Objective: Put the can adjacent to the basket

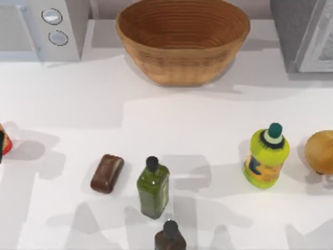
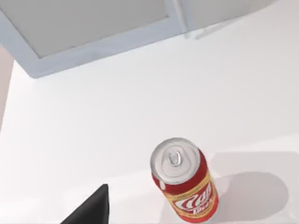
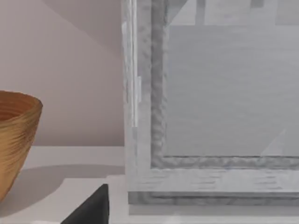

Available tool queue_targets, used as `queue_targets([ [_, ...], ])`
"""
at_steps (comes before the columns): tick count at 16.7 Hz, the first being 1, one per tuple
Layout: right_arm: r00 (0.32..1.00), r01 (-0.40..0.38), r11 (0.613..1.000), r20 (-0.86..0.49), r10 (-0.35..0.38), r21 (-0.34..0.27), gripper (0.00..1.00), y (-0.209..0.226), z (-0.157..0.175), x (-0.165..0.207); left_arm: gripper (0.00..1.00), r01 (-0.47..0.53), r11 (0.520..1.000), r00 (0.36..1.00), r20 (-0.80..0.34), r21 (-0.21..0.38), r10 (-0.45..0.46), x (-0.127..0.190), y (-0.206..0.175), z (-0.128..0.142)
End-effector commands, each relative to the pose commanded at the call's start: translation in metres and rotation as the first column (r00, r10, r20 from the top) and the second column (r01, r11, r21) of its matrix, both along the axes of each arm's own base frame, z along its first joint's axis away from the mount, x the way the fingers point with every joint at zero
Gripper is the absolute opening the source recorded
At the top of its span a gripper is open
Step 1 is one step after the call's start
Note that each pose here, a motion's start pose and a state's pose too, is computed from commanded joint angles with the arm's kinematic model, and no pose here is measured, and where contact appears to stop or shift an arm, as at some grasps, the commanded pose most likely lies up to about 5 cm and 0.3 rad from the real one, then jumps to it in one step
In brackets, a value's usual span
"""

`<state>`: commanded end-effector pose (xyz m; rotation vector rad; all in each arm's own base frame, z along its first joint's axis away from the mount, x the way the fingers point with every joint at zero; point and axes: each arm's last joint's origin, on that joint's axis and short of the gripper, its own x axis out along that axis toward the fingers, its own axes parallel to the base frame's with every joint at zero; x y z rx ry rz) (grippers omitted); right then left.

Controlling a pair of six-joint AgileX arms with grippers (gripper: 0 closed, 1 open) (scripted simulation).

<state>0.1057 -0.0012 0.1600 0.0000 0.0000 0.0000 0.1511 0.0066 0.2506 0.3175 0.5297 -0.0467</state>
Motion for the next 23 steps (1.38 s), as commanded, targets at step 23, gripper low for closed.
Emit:
queue_targets([
  [23, 1.000, 0.000, 1.000, 0.000, 0.000, 0.000, 1.00, 0.000, 0.000, 0.000, 1.00, 0.473, 0.880, 0.431, -0.862, -0.036, -0.267, 0.219, 0.040, -0.032],
])
